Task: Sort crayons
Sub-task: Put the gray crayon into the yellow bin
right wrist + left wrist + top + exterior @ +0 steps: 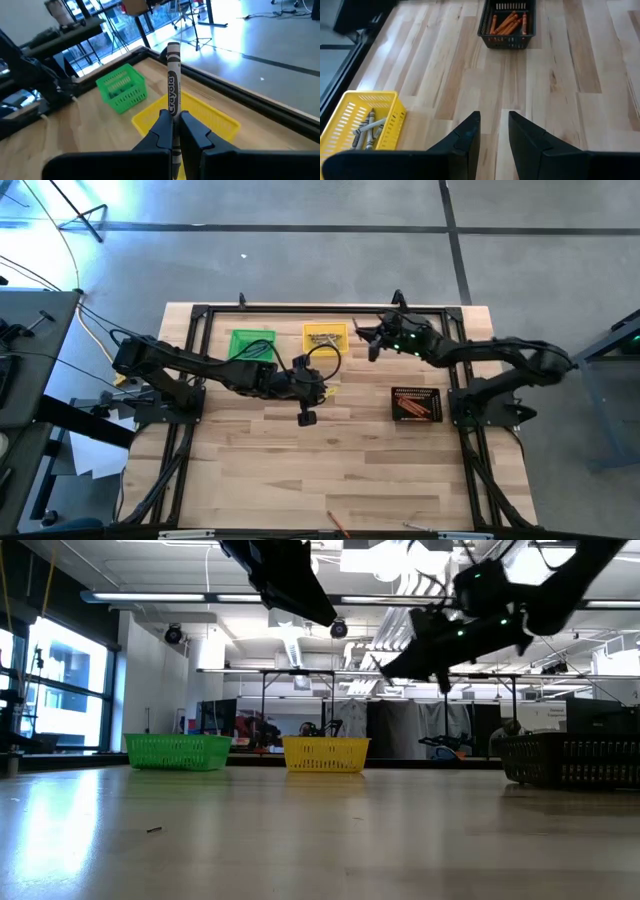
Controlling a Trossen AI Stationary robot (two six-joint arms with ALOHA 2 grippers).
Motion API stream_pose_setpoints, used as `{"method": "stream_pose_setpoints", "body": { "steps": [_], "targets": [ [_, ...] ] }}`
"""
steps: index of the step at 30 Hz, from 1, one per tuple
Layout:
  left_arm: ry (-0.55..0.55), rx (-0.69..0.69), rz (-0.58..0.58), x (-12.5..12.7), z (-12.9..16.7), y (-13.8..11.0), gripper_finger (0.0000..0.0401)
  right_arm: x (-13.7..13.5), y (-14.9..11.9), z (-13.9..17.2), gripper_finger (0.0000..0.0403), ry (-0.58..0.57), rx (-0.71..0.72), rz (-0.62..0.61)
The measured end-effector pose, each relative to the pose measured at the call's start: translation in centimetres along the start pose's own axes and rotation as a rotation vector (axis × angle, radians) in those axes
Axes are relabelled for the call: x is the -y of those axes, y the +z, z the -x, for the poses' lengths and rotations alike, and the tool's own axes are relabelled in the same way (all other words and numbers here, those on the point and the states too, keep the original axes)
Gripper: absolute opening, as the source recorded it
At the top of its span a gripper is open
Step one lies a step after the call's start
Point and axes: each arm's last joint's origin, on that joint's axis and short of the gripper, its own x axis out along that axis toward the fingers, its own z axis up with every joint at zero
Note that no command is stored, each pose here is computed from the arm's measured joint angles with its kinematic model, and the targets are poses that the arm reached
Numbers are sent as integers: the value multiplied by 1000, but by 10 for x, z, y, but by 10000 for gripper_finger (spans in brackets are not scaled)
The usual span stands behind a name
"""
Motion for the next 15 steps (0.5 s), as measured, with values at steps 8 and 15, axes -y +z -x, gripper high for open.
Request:
{"method": "stream_pose_setpoints", "body": {
  "steps": [8,15],
  "targets": [
    [1,0,0,0,0,0,86,5,-4,-57,1,9,-89,3],
    [3,0,-1,0,0,0,86,9,-9,-97,1,22,-149,10]
  ]
}}
